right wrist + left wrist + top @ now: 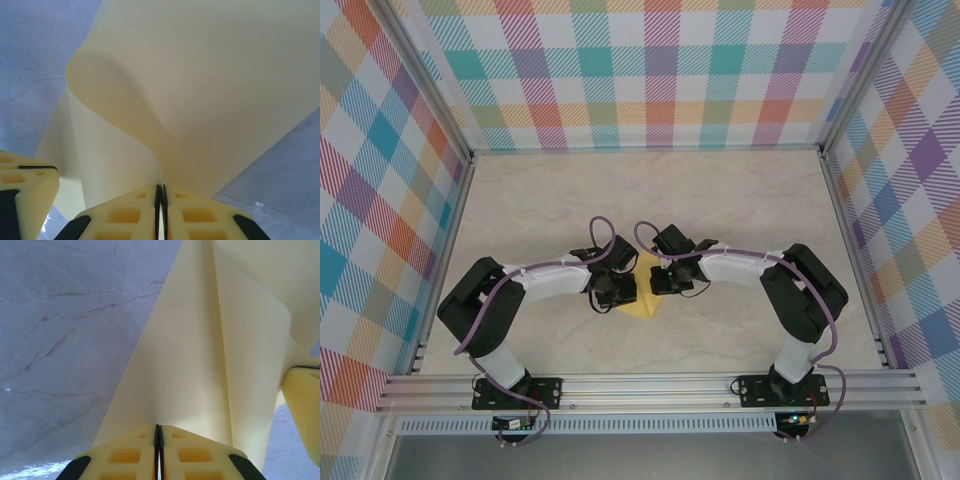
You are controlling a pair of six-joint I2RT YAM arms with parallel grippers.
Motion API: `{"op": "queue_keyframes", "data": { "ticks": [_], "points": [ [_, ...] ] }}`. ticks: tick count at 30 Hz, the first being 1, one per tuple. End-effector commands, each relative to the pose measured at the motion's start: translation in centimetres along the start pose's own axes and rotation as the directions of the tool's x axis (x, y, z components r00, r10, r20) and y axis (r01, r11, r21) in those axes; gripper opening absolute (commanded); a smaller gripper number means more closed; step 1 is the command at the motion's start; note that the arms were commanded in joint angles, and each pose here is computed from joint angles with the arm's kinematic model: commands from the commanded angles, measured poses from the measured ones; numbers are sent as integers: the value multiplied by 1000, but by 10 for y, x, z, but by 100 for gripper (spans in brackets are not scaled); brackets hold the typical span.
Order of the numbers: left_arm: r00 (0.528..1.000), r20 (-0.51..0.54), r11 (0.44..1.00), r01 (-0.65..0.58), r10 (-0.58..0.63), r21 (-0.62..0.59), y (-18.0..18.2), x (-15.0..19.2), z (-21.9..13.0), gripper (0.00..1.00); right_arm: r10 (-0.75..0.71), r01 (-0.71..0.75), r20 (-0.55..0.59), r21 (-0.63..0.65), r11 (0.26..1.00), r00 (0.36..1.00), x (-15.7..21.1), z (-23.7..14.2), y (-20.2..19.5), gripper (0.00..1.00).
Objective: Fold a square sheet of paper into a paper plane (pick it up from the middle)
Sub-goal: Fold the triangle a second time at the center of the table.
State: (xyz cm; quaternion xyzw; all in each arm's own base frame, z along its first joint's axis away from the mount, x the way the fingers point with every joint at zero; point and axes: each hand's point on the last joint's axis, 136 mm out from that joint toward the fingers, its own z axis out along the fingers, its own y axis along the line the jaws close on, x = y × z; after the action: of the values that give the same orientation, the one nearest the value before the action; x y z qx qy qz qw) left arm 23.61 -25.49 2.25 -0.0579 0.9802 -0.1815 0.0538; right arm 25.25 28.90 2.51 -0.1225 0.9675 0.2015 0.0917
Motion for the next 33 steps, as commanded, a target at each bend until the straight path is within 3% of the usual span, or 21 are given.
{"op": "queue_keyframes", "data": {
  "ticks": [1, 33],
  "points": [
    [1000, -15, 1000, -14, 14, -1, 0, 4, 3, 11, -9, 9, -20, 14, 1000, 1000, 1, 3, -4, 13],
    [1000, -9, 1000, -15, 15, -3, 1, 5, 2, 11, -16, 17, -28, 36, 999, 999, -2, 5, -5, 13]
  ]
}}
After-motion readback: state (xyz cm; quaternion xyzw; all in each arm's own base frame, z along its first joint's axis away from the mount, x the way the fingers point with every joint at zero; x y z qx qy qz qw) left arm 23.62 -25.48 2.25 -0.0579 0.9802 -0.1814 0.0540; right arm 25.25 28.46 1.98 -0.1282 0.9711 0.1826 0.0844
